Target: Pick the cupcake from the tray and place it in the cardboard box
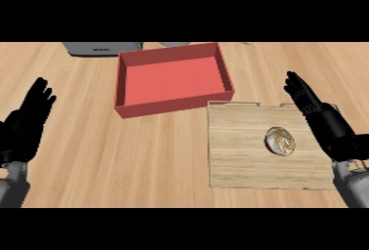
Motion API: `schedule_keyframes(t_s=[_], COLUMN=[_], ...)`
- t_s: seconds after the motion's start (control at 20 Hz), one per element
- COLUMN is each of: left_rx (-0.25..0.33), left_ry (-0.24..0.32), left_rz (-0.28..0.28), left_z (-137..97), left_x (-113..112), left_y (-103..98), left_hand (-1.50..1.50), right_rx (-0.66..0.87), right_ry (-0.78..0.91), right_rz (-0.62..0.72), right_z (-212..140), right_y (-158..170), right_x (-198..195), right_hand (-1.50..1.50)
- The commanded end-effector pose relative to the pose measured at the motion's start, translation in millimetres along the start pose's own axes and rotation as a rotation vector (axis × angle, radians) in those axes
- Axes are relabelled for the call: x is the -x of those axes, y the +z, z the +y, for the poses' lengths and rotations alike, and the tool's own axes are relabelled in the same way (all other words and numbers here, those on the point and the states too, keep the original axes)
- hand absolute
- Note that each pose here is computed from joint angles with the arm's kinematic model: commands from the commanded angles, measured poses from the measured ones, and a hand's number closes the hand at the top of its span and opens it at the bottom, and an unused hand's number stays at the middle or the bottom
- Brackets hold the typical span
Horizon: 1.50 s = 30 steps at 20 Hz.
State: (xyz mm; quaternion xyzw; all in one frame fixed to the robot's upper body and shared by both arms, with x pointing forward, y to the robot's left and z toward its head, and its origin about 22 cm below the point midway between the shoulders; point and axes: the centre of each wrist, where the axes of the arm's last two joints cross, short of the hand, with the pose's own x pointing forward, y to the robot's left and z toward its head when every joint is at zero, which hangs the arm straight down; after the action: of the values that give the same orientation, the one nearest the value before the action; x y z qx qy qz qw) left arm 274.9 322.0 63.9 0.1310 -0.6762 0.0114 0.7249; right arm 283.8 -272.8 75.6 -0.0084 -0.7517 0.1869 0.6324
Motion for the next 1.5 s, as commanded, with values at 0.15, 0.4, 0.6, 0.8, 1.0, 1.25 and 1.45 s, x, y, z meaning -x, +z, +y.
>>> schedule_keyframes(t_s=[0.15,0.4,0.6,0.8,1.0,1.25,1.45], left_rx=[0.292,0.403,0.438,0.465,0.461,0.457,0.472], left_ry=[-0.064,-0.082,-0.09,-0.096,-0.09,-0.116,-0.094], left_rz=[-0.145,-0.147,-0.149,-0.166,-0.144,-0.181,-0.161], left_z=[-56,-80,-89,-95,-101,-108,-101], left_x=[-8,-8,-3,-5,5,1,3], left_y=[18,16,20,25,29,23,19], left_hand=[0.0,0.0,0.0,0.0,0.0,0.0,0.0], right_rx=[-0.032,-0.061,-0.07,-0.03,-0.071,-0.274,-0.291], right_ry=[-0.045,0.524,0.764,0.925,0.967,0.959,0.894], right_rz=[0.133,0.052,-0.068,-0.141,-0.09,0.055,0.147], right_z=[0,-41,-41,-57,-61,-52,-48], right_y=[45,42,78,88,115,108,103], right_x=[43,26,51,30,-16,-69,-77], right_hand=[-1.5,-1.5,-1.5,-1.5,-1.5,-1.5,-1.5])
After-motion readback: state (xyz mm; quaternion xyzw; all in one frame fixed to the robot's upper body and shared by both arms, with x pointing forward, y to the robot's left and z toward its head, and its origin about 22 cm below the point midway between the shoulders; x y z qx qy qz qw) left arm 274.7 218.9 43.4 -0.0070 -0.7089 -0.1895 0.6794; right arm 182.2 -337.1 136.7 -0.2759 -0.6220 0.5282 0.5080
